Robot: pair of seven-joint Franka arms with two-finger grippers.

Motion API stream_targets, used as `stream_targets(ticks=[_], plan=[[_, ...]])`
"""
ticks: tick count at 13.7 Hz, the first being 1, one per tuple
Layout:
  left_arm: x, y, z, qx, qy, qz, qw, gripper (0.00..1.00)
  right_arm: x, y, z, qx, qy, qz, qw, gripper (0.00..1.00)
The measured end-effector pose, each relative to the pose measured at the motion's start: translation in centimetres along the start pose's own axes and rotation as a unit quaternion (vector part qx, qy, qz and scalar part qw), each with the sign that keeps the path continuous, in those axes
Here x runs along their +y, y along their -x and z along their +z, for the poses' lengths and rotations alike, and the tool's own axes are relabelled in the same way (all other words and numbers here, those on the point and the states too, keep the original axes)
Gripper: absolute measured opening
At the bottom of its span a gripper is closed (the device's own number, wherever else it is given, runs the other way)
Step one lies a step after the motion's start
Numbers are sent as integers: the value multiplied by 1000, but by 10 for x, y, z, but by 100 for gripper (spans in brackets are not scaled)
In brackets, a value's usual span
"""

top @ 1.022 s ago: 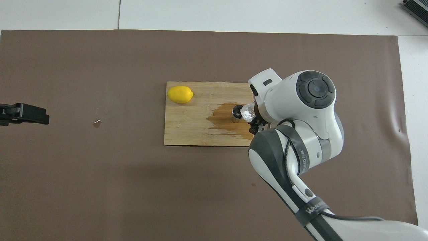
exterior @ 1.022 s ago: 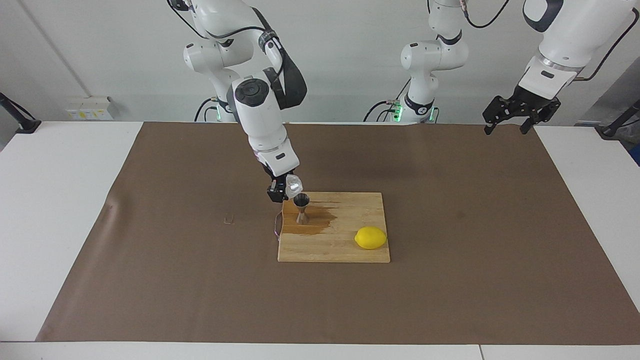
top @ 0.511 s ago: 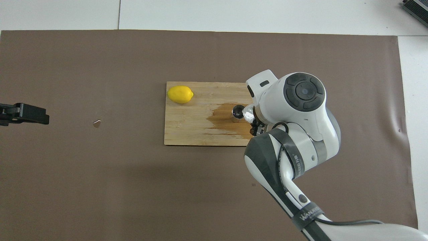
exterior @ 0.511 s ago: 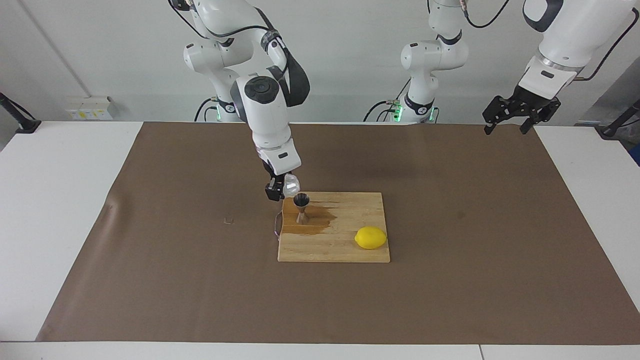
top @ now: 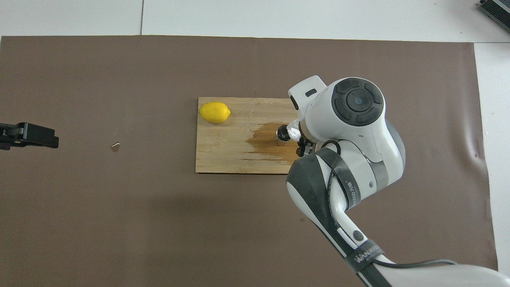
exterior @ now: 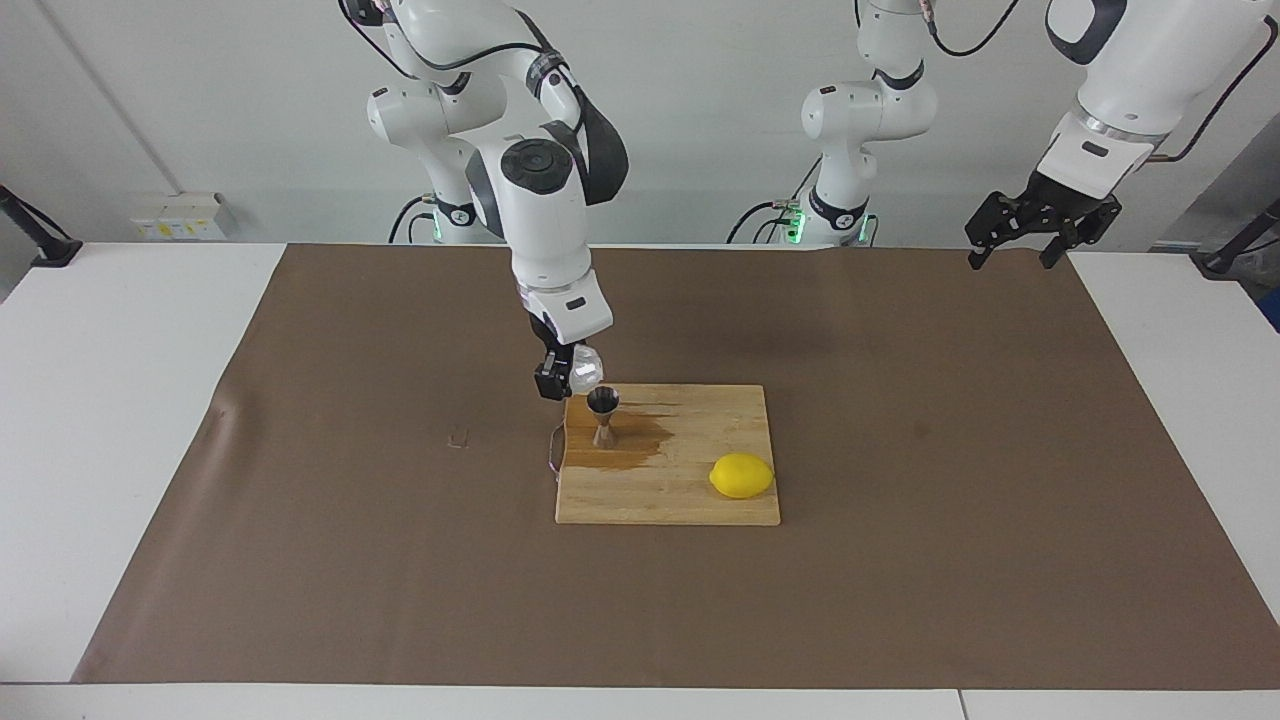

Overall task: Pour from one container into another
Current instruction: 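Tilt the white cup with the right gripper to pour into the metal cup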

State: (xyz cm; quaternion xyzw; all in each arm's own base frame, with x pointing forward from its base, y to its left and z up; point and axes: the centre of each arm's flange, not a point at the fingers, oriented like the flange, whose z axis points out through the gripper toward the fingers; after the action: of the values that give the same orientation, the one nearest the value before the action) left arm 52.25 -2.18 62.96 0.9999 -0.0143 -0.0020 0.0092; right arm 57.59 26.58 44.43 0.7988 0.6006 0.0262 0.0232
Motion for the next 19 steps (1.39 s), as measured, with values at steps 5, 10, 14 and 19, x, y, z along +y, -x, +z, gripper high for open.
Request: stream_targets(ticks=[5, 10, 14, 19], plan=[[0, 0, 0, 0, 0, 0, 1000, 100, -7, -7, 12, -44, 5, -20, 999, 52], [0, 0, 0, 0, 0, 0, 1000, 100, -10, -5, 13, -76, 12, -3, 997, 52], [0, 0, 0, 0, 0, 0, 1000, 100, -14, -9, 7, -79, 11, 5, 997, 52], [0, 0, 0, 0, 0, 0, 1000, 100, -12, -9, 4, -83, 14, 10, 996, 52]])
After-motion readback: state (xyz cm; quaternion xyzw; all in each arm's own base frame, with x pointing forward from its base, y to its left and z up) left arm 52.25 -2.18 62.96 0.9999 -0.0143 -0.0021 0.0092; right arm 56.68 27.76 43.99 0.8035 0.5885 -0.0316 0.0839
